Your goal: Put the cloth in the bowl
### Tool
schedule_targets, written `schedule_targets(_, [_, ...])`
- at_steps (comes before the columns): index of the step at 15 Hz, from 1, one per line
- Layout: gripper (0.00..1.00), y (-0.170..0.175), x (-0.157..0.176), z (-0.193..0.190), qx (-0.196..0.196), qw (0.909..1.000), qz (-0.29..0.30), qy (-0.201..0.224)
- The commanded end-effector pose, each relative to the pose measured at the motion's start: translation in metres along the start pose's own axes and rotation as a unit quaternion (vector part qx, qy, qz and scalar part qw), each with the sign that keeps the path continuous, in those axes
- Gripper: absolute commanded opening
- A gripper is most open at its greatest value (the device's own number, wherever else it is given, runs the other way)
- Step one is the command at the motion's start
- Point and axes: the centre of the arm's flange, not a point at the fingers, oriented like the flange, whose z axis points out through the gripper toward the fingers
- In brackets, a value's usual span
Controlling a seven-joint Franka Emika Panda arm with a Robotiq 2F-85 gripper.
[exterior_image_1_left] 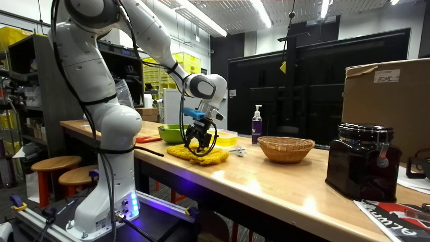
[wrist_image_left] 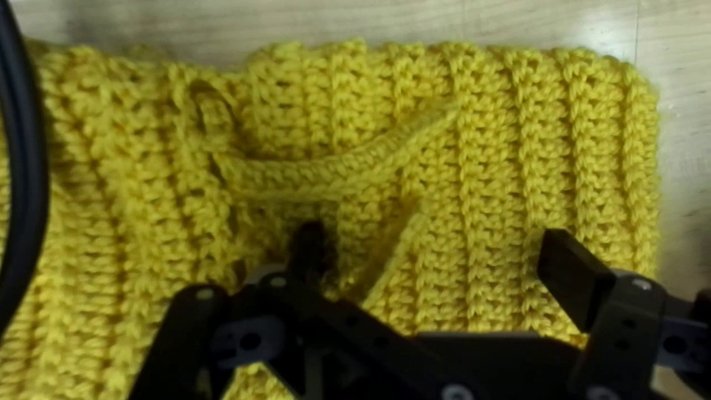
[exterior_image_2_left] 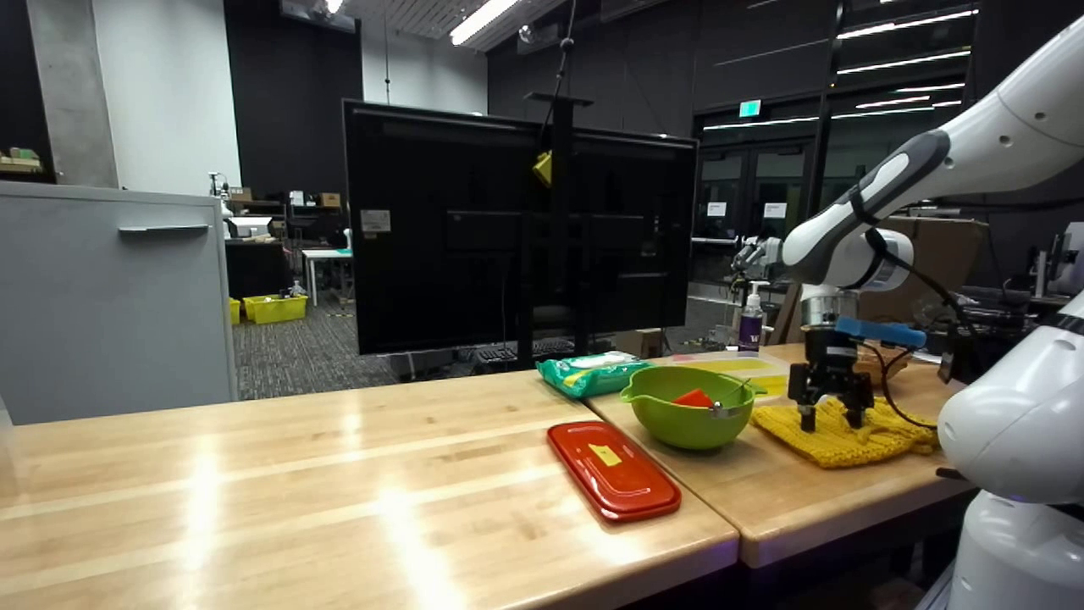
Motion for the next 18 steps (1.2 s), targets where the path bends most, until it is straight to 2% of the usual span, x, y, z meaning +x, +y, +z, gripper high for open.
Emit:
schedule_targets(1, [1.00, 0.009, 0.006, 0.010, 0.018, 0.9998, -0.006, 0.001])
schedule_targets(4, [1.00, 0.007, 0.005, 0.011, 0.023, 0.9997, -0.005, 0.002])
schedule_targets(5, [0.75, 0.007, 0.005, 0.010, 0.023, 0.9997, -0.004, 0.003])
schedule_targets(7, [0.70, 0.007, 0.006, 0.009, 0.021, 0.9998, -0.004, 0.004])
schedule_targets(10, [0.51, 0.006, 0.008, 0.005, 0.020, 0.9998, -0.003, 0.008])
schedule_targets(16, [0.00, 0.005, 0.007, 0.000, 0.023, 0.9996, -0.003, 0.013])
schedule_targets(18, [0.00, 0.004, 0.007, -0.001, 0.025, 0.9996, -0.002, 0.014])
